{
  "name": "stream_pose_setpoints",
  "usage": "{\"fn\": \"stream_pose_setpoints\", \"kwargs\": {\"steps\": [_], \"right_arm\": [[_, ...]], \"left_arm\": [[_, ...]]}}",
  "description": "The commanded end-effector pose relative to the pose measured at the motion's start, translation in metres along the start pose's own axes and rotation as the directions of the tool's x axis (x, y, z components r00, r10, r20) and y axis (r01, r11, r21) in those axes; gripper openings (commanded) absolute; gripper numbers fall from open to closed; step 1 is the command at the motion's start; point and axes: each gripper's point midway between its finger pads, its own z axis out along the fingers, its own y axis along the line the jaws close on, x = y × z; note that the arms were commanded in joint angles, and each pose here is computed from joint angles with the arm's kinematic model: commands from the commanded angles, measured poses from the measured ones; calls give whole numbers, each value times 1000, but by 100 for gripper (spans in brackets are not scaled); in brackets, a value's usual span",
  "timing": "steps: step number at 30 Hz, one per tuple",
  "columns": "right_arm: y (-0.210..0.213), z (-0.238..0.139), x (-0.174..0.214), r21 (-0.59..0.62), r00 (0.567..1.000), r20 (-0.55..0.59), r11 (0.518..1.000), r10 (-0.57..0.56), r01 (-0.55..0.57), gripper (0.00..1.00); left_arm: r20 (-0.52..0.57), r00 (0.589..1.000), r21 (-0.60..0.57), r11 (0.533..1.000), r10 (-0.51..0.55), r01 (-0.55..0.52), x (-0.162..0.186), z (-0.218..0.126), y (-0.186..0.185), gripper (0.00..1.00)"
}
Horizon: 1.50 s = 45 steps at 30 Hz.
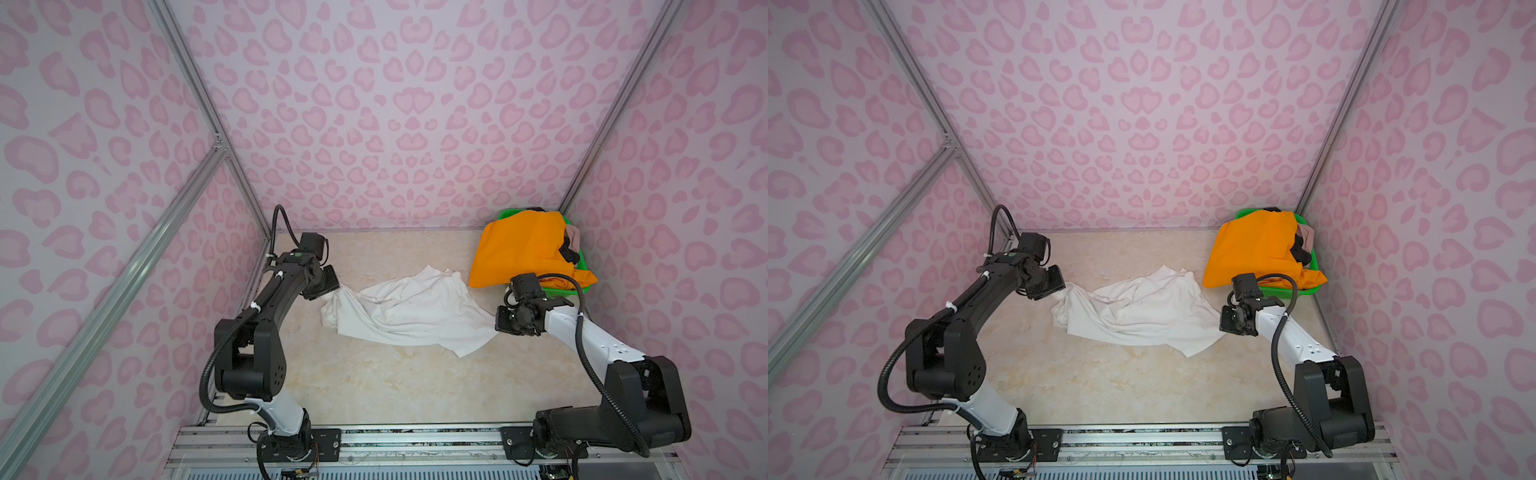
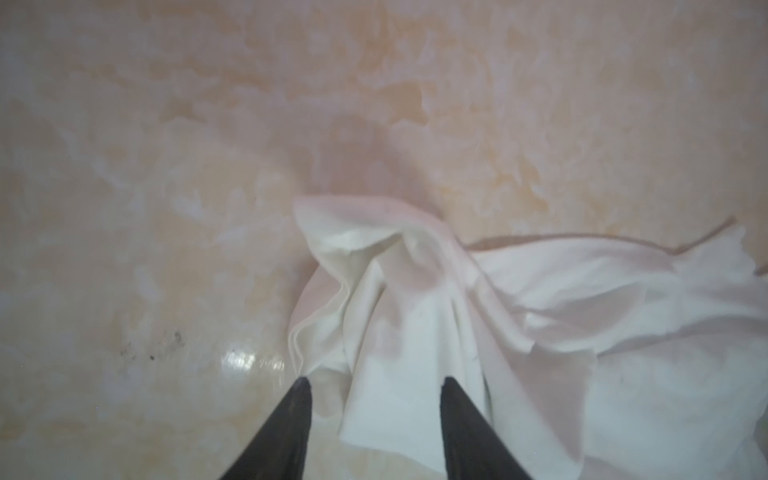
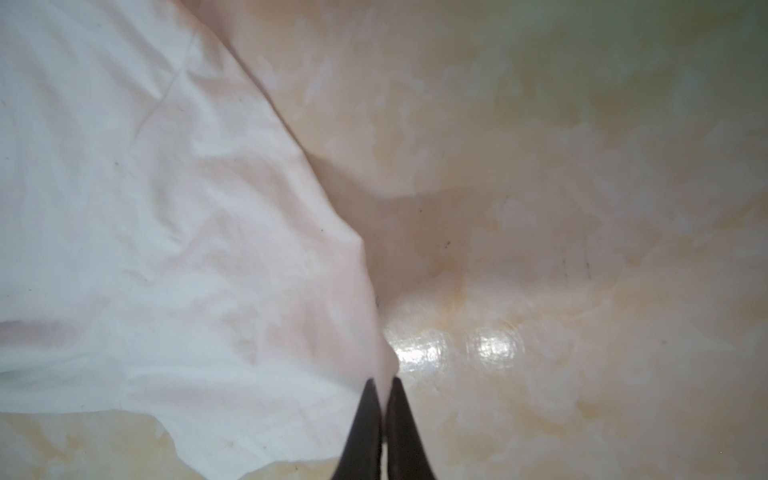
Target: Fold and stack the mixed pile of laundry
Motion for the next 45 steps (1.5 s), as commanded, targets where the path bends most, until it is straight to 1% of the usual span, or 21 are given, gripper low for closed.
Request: {"fn": "stream_pose_setpoints", "kwargs": {"steps": [1, 3, 6, 8, 12, 14, 15, 18, 19, 20, 23, 26, 29, 30, 34, 36, 39, 42, 43, 45], "right_arm": [[-2, 3, 1, 18, 1000, -9, 1000, -10, 10, 0], [-2, 4, 1, 15, 1000, -13, 1000, -14, 14, 0], [-1, 6, 2, 11, 1000, -14, 1000, -15, 15, 0], [-1, 6, 3, 10, 1000, -16, 1000, -14, 14, 0], [-3, 5, 7, 12, 1000, -17, 1000, -15, 15, 0], [-4, 5, 10, 15, 1000, -20, 1000, -17, 17, 0], [-5, 4, 10, 18, 1000, -21, 1000, -18, 19, 0], [-7, 0, 12, 30, 999, -24, 999, -24, 25, 0], [-9, -1, 14, 37, 999, -27, 999, -24, 25, 0], [-11, -4, 15, 47, 999, -30, 998, -29, 30, 0], [-15, -10, 19, 67, 999, -37, 997, -31, 34, 0], [-16, -16, 21, 73, 999, -37, 997, -35, 38, 0], [-18, -19, 22, 79, 999, -35, 996, -42, 44, 0], [-17, -20, 22, 80, 998, -36, 996, -44, 47, 0], [-15, -17, 23, 72, 997, -48, 996, -53, 56, 0], [-13, -16, 22, 70, 997, -51, 996, -60, 63, 0], [-12, -17, 23, 77, 996, -52, 994, -72, 75, 0], [-14, -19, 24, 91, 995, -55, 992, -82, 87, 0], [-14, -20, 24, 96, 995, -55, 991, -86, 91, 0], [-16, -22, 24, 108, 994, -57, 989, -94, 99, 0]], "left_arm": [[-89, 996, 91, 996, -1, 9, 50, 7, -12, 51], [-123, 992, 106, 994, 13, 0, 71, 16, -16, 51], [-154, 988, 64, 998, -11, 21, 84, 39, -11, 51], [-155, 988, 28, 999, -28, 33, 82, 52, -6, 50], [-122, 992, -74, 997, -40, 31, 72, 72, 8, 50], [-120, 992, -73, 997, -35, 26, 68, 79, 6, 49], [-123, 992, -68, 997, -35, 26, 67, 83, 4, 47], [-141, 990, -64, 998, -30, 21, 67, 94, 1, 37], [-144, 989, -63, 998, -28, 20, 66, 95, 0, 30], [-145, 989, -58, 998, -27, 18, 66, 95, -1, 26], [-136, 991, -41, 999, -16, 10, 65, 86, -5, 14], [-130, 991, -37, 999, 4, -9, 63, 67, -8, 4], [-106, 992, -60, 996, 61, -67, 61, 28, -13, 3], [-78, 993, -69, 993, 87, -93, 55, 12, -16, 3], [-70, 980, -111, 975, 184, -191, 55, -50, -26, 2], [-93, 970, -133, 963, 225, -236, 59, -66, -29, 3], [-175, 939, -206, 922, 295, -328, 68, -74, -32, 3], [-273, 890, -271, 858, 366, -436, 82, -58, -37, 3], [-292, 876, -272, 845, 383, -460, 87, -50, -43, 4], [-325, 851, -238, 835, 413, -496, 98, -35, -60, 6]]}}
